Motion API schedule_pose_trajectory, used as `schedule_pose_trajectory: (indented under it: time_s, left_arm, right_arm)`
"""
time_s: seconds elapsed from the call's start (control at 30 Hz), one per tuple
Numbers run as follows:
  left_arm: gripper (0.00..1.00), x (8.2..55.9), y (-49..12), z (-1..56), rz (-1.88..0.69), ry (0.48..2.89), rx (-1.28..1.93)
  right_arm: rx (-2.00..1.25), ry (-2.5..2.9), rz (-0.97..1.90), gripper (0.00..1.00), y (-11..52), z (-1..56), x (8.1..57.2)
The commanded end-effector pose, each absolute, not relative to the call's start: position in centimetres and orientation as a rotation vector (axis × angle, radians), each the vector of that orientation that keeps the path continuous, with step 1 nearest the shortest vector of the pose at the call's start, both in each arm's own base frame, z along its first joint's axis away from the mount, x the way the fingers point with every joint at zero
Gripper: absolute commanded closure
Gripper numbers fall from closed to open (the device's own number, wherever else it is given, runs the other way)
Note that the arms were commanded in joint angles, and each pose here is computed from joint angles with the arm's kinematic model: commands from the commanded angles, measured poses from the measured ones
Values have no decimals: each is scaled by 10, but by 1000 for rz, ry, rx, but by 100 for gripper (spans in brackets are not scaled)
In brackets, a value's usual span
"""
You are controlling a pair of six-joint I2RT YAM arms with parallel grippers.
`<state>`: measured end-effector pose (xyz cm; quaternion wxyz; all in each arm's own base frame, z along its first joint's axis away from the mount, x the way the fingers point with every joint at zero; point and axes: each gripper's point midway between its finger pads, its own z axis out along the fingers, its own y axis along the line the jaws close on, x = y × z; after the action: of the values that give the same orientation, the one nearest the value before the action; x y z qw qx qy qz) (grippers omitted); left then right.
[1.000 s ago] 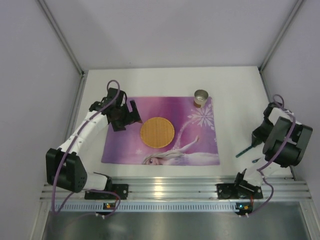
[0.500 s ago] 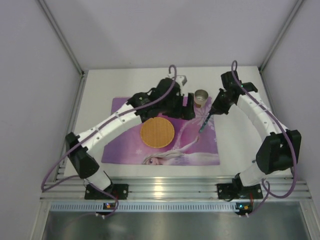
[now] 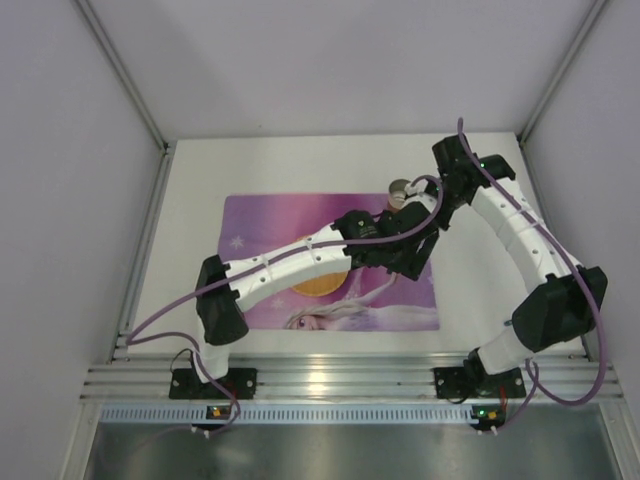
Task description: Set the dinner table for one person
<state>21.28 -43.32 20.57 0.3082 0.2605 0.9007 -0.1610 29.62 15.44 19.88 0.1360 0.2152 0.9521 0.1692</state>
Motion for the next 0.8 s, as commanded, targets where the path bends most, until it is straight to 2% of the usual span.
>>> schedule_pose_trajectory:
  time_s: [0.0, 0.1, 0.13, 0.2, 0.3, 0.33, 0.37, 0.47, 0.5, 0.53, 0.57, 0.6, 0.63, 0.7, 0.77]
  left_arm:
    - [26, 225, -427, 210, -322, 2343, 659]
    - [30, 231, -422, 207, -257, 2341, 637]
    - [36, 231, -420, 205, -238, 2344, 647]
    - [41, 233, -419, 200, -199, 2338, 672]
    - [71, 233, -415, 194, -111, 2329, 709]
    - [94, 233, -414, 193, -96, 2327, 714]
    - [100, 232, -415, 193, -95, 2324, 718]
    - [100, 230, -418, 198, -120, 2317, 720]
    - [100, 227, -419, 200, -134, 2320, 729]
    - [100, 227, -419, 201, -148, 2320, 728]
    - [100, 225, -418, 203, -153, 2321, 729]
    - [100, 224, -418, 204, -162, 2324, 725]
    - [100, 221, -416, 200, -163, 2338, 736]
    - [100, 217, -410, 202, -175, 2344, 724]
    - [100, 214, -392, 200, -137, 2355, 696]
  right_arm:
    - [579, 2750, 584, 100, 161, 224, 274]
    - [565, 2772, 602, 100, 162, 224, 265]
    - [565, 2776, 608, 100, 162, 223, 263]
    - [555, 2791, 643, 100, 166, 223, 258]
    - [541, 2809, 664, 100, 170, 220, 254]
    - [539, 2812, 666, 100, 170, 219, 254]
    - [535, 2819, 678, 100, 172, 218, 253]
    - [504, 2829, 719, 100, 178, 217, 254]
    - [478, 2821, 746, 96, 182, 218, 257]
    - [452, 2818, 769, 88, 185, 219, 259]
    - [428, 2809, 811, 76, 190, 224, 263]
    - [403, 2793, 819, 52, 191, 228, 268]
    - [387, 2752, 826, 43, 191, 240, 276]
    - [395, 2722, 789, 33, 182, 246, 287]
    - [456, 2672, 766, 31, 163, 255, 302]
